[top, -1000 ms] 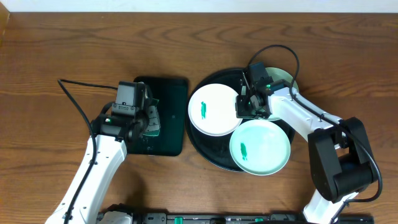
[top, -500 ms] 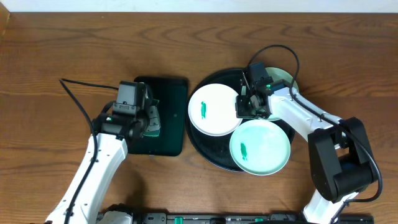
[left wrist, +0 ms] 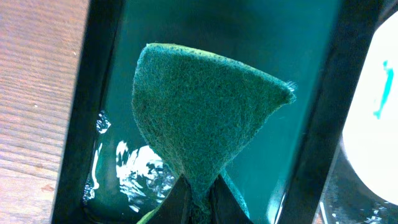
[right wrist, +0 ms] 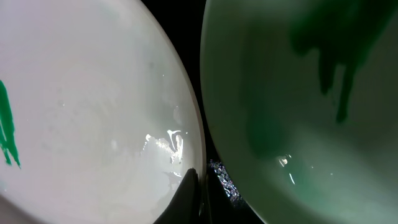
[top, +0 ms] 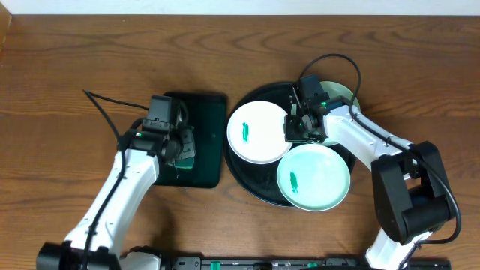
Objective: Clean dirty plates on tray and stack at the side
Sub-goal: 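Move the held sponge with the left gripper over the upper plate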
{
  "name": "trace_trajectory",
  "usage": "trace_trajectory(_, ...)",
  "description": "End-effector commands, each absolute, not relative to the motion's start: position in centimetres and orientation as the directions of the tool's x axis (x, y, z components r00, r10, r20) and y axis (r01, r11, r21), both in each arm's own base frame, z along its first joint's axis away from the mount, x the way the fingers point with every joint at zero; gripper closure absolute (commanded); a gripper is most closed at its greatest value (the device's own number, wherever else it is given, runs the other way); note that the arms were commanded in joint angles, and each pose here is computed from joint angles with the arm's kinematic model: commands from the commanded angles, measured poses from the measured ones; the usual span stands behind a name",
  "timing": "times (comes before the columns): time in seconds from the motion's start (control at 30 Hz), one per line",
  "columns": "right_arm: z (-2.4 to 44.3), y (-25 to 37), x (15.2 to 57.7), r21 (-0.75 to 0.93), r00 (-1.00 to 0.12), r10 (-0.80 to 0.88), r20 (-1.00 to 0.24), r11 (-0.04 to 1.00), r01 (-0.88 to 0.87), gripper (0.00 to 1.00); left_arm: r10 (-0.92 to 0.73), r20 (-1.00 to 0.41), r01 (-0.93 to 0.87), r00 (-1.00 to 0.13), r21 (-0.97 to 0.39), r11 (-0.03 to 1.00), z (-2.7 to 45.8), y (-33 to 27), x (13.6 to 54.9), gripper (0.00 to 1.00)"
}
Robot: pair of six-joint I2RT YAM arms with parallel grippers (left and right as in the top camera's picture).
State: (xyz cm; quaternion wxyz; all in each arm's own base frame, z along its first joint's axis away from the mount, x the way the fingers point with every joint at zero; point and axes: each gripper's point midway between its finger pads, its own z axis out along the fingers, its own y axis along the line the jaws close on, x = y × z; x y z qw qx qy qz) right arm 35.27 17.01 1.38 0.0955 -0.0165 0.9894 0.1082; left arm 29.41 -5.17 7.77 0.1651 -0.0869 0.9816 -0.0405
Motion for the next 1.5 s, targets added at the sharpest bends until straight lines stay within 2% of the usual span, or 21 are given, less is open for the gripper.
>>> trace_trajectory(0.0,1.0,17.3,35.0,0.209,-0.982,-0.025,-0.186,0.976,-0.064,0.99,-0.166,-0.291,-0.145,-0.942,-0.092,0.985,6.9,-5.2,29.2,0.93)
trace_trajectory(0.3,1.0,17.3,35.0,0.21,-0.982,-0.025,-0.186,0.976,-0.064,0.99,-0.213,-0.297,-0.188,-0.931,-0.11,0.976,7.6,-5.3,29.9,0.93)
trace_trajectory(0.57,1.0,17.4,35.1,0.21,-0.982,-0.025,-0.188,0.976,-0.065,0.99,-0.215,-0.329,-0.186,-0.919,-0.119,0.975,13.1,-5.5,31.6,0.93)
trace_trajectory(0.73,1.0,17.4,35.1,0.21,-0.982,-0.025,-0.188,0.976,-0.065,0.99,-0.219,-0.334,-0.202,-0.917,-0.087,0.976,14.5,-4.9,31.7,0.93)
trace_trajectory(1.07,1.0,17.3,35.0,0.21,-0.982,-0.025,-0.188,0.976,-0.065,0.99,-0.202,-0.173,-0.199,-0.964,-0.036,0.979,11.4,-5.2,31.3,0.93)
trace_trajectory(1.47,1.0,17.4,35.1,0.21,-0.982,-0.025,-0.188,0.976,-0.065,0.99,-0.19,-0.11,-0.189,-0.976,-0.024,0.982,13.2,-5.5,31.9,0.93)
